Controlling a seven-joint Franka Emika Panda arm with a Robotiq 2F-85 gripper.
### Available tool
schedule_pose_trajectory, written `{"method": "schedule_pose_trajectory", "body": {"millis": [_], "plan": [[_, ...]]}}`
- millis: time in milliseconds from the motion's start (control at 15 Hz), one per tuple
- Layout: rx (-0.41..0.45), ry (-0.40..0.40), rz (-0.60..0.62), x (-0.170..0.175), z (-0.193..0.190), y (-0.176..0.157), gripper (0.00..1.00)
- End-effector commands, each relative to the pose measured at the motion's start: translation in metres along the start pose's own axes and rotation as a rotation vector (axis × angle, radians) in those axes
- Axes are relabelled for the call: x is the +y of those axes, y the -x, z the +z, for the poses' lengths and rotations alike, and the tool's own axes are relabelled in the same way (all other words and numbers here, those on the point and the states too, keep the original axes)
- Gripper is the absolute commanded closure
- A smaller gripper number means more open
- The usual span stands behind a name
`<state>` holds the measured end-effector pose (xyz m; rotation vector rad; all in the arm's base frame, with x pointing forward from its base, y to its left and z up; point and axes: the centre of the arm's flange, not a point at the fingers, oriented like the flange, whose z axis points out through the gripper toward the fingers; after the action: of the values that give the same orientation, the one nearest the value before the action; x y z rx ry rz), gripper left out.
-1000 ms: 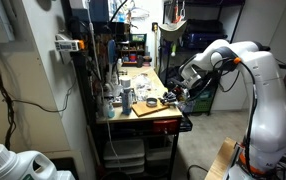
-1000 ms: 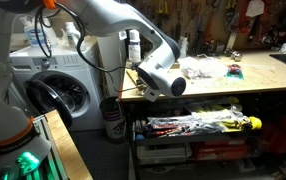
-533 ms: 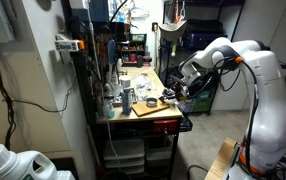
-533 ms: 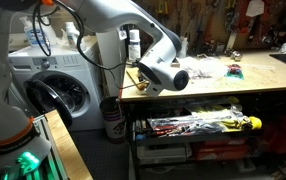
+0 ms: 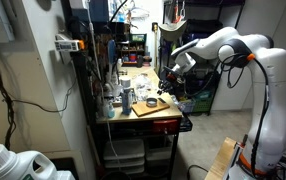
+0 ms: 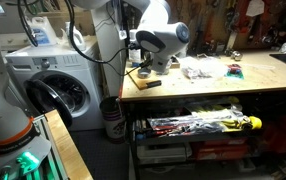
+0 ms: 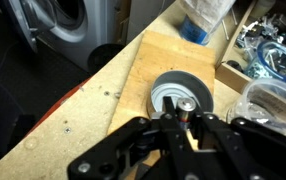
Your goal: Pick up the two batteries and put them in the silver bowl
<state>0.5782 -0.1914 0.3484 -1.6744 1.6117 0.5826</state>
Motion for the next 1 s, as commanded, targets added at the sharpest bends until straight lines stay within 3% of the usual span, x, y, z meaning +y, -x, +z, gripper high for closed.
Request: {"method": "schedule_pose_trajectory", "body": {"millis": [0,333,600,800,933], "plan": [[0.128,0.121,-0.109,-0.02,0.023,0.034,0.96],[0.306,0.293,-0.286,-0.036,0.068,0.058,0.96],[0.469,0.395,-0.426,-0.042,0.077,0.067,0.95],[0.603,0.415,-0.534,-0.047,0.076,0.067,0.89],[0.631,0.366,-0.575,-0.052,0.079,0.069,0.96]]}}
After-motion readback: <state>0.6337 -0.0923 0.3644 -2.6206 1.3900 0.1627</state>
